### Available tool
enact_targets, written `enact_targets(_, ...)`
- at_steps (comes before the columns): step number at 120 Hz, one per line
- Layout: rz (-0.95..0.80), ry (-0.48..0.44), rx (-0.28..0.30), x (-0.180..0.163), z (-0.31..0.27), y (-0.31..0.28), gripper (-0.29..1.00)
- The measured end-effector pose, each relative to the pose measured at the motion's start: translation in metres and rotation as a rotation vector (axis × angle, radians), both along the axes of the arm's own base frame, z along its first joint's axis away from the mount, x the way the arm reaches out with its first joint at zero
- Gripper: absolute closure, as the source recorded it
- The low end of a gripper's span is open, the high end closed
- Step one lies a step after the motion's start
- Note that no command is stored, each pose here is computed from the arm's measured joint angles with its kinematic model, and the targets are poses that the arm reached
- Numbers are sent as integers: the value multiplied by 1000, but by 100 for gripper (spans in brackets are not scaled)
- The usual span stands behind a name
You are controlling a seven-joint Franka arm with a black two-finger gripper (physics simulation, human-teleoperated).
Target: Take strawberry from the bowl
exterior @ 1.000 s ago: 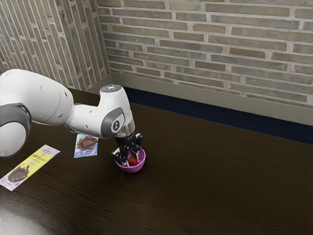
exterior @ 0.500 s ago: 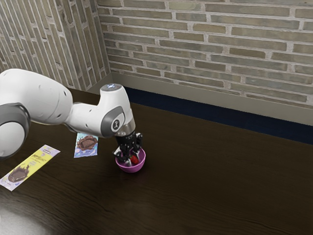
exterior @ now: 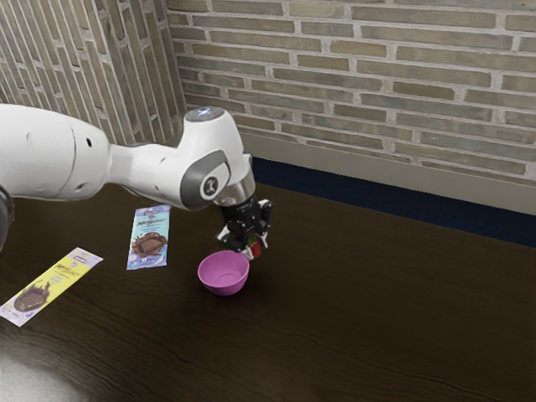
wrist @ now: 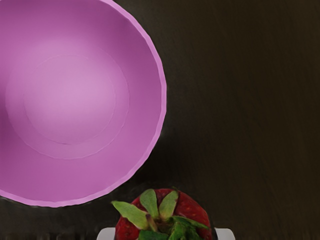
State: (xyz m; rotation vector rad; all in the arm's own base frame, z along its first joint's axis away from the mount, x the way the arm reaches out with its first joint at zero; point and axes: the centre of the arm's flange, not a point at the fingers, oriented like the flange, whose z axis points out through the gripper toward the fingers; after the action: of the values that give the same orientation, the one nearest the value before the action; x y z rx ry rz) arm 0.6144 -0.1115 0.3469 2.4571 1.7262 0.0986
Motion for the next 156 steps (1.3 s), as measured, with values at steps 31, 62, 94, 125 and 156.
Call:
enact_targets(31,-177,15,28,-2,-17,-114,59)
enact_targets(62,-244,48,47,-12,-46,-160,58)
enact_targets(94,-241,48,46,-8,-51,-159,20)
enact_targets(125,-246,6,33,-2,48,-103,7)
enact_targets(156,-350,-71,129,10,238,86,4)
